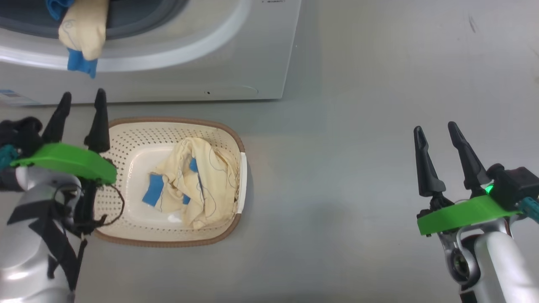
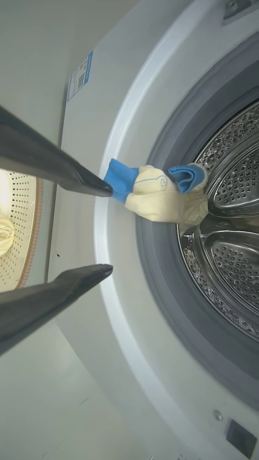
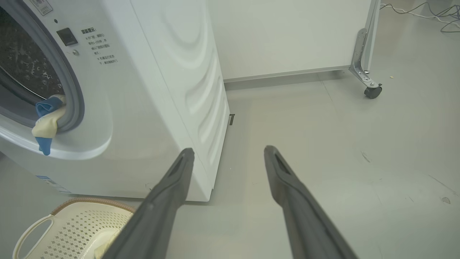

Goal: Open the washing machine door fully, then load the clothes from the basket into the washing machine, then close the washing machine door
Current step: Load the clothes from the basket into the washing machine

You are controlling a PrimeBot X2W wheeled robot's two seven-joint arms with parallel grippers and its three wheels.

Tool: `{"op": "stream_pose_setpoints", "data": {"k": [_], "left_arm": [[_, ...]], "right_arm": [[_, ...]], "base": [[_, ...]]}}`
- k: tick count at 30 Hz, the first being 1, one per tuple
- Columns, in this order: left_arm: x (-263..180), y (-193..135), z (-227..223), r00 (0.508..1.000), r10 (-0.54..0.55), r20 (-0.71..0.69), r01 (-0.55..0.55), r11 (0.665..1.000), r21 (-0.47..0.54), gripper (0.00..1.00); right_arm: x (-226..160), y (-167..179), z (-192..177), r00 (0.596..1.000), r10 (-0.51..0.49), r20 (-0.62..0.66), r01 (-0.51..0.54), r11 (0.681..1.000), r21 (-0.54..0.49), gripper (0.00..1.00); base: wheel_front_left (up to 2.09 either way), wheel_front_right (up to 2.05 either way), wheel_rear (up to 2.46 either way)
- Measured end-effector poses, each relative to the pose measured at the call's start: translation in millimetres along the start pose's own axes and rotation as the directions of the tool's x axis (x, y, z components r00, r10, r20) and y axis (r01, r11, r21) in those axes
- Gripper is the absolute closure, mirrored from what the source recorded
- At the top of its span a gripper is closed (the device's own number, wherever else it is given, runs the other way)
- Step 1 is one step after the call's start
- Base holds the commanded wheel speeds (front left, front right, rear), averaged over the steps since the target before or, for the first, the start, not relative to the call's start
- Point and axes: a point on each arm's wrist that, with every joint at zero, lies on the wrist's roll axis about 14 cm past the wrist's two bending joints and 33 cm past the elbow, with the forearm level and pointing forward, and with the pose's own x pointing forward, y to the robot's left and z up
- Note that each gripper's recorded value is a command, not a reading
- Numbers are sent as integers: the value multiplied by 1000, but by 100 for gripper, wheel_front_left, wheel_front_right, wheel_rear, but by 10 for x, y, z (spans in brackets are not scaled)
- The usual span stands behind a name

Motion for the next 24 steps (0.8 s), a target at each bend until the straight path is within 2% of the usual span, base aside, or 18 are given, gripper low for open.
{"op": "stream_pose_setpoints", "data": {"k": [8, 17, 24], "left_arm": [[577, 109, -233, 996, 8, -87, -8, 1000, 1, 0], [981, 269, -428, 986, 42, -160, -37, 999, 39, 0], [1111, 387, -556, 975, 87, -205, -82, 996, 33, 0]], "right_arm": [[114, -147, -270, 998, -30, -61, 29, 1000, -10, 0], [180, -251, -394, 995, -51, -85, 49, 998, -26, 0], [154, -321, -450, 992, -73, -101, 70, 997, -31, 0]], "base": [[0, 0, 0], [0, 0, 0], [0, 0, 0]]}}
